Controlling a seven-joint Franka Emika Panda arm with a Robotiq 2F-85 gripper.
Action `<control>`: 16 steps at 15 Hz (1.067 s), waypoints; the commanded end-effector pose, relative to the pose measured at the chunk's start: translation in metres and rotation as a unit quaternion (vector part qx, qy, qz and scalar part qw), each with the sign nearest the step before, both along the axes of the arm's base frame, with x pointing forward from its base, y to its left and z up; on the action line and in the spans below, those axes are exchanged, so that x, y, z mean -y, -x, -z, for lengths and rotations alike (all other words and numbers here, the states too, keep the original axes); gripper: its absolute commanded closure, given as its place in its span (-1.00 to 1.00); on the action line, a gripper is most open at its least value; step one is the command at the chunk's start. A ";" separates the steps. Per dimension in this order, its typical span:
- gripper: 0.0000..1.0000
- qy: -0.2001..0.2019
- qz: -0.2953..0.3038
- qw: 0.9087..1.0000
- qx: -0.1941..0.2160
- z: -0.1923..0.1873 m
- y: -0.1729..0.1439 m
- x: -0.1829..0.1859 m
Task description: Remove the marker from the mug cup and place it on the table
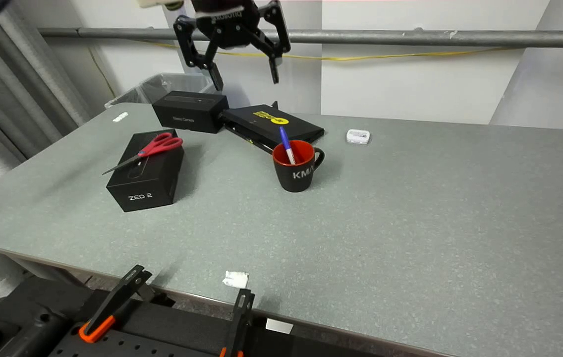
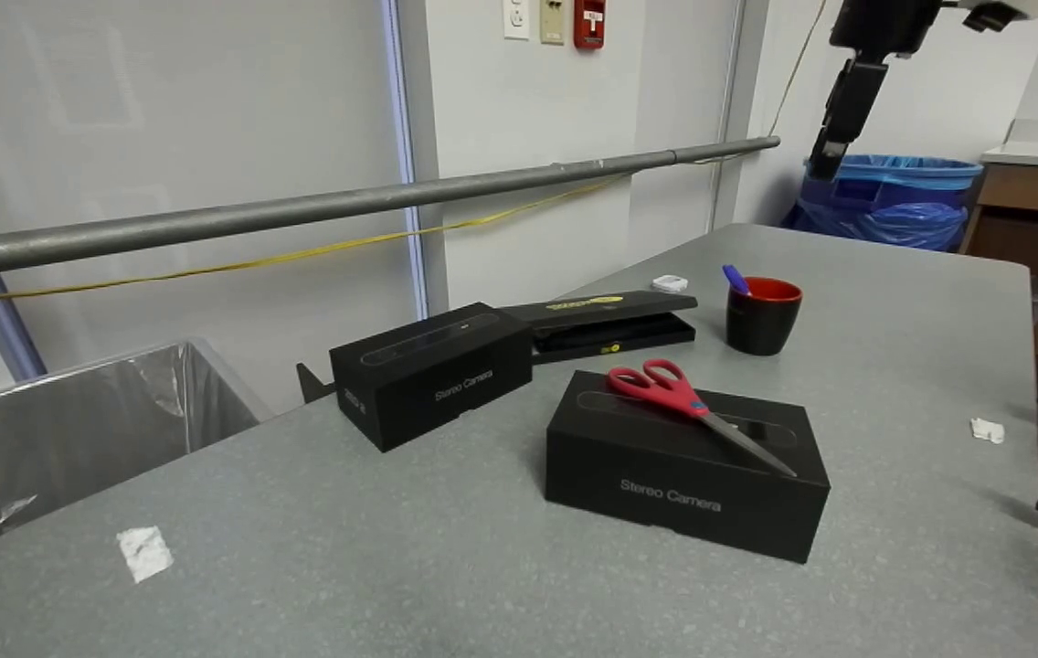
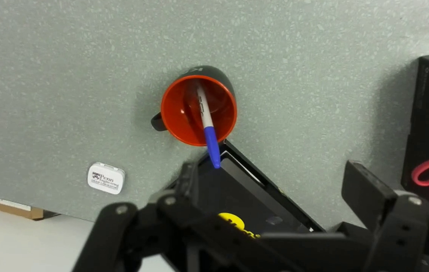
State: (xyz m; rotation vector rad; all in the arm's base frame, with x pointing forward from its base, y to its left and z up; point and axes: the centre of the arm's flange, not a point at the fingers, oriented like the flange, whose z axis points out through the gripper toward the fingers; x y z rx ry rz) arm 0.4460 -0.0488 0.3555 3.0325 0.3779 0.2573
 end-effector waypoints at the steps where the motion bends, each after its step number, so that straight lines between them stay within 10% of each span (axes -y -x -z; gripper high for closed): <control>1: -1.00 0.023 -0.004 1.000 0.007 0.039 -0.035 0.023; 16: -1.00 0.008 0.005 1.000 0.002 0.097 -0.070 0.027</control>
